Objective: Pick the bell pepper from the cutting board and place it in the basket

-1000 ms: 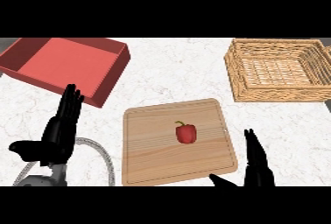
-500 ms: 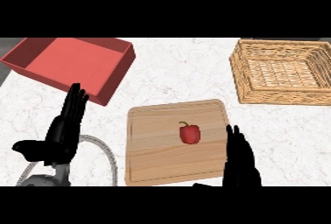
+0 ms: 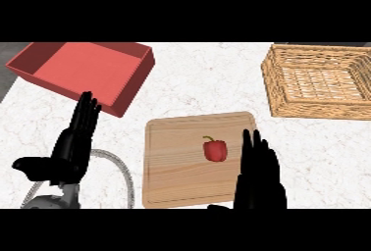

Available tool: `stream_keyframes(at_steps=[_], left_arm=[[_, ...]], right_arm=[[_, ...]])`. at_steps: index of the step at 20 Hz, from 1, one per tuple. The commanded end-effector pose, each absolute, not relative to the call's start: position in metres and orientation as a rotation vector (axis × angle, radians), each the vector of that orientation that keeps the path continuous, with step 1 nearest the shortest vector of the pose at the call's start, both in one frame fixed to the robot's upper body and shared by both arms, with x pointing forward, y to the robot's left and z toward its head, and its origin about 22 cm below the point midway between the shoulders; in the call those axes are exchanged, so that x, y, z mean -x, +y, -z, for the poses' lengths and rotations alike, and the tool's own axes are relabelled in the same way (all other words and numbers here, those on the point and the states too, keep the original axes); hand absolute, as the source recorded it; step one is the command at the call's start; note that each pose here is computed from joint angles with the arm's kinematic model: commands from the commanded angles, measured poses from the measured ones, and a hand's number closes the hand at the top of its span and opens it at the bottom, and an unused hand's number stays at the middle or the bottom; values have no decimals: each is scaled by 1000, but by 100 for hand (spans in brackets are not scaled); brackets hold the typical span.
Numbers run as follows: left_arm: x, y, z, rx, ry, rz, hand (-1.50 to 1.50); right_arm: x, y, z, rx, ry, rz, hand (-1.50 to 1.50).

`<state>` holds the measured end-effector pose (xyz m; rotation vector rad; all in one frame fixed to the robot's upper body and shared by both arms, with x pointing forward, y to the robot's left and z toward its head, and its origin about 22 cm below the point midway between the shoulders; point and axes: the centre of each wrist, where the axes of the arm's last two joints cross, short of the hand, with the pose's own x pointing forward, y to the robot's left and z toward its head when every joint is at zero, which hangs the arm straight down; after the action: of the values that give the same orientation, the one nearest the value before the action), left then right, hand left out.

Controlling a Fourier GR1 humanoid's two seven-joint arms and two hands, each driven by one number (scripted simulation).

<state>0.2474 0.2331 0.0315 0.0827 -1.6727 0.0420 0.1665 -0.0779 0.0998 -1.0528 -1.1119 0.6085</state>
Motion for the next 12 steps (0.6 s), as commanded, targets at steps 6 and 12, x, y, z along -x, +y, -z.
stream_keyframes(at_steps=[6,12], left_arm=[[-239,239,-27,-73,-1662,-40,0],[-236,219,-40,-76,-1688,-32,0]], right_arm=[[-188,-53,-98,1068,-950,-534,-150],[-197,-44,-92,1074,-967,-554,-150]])
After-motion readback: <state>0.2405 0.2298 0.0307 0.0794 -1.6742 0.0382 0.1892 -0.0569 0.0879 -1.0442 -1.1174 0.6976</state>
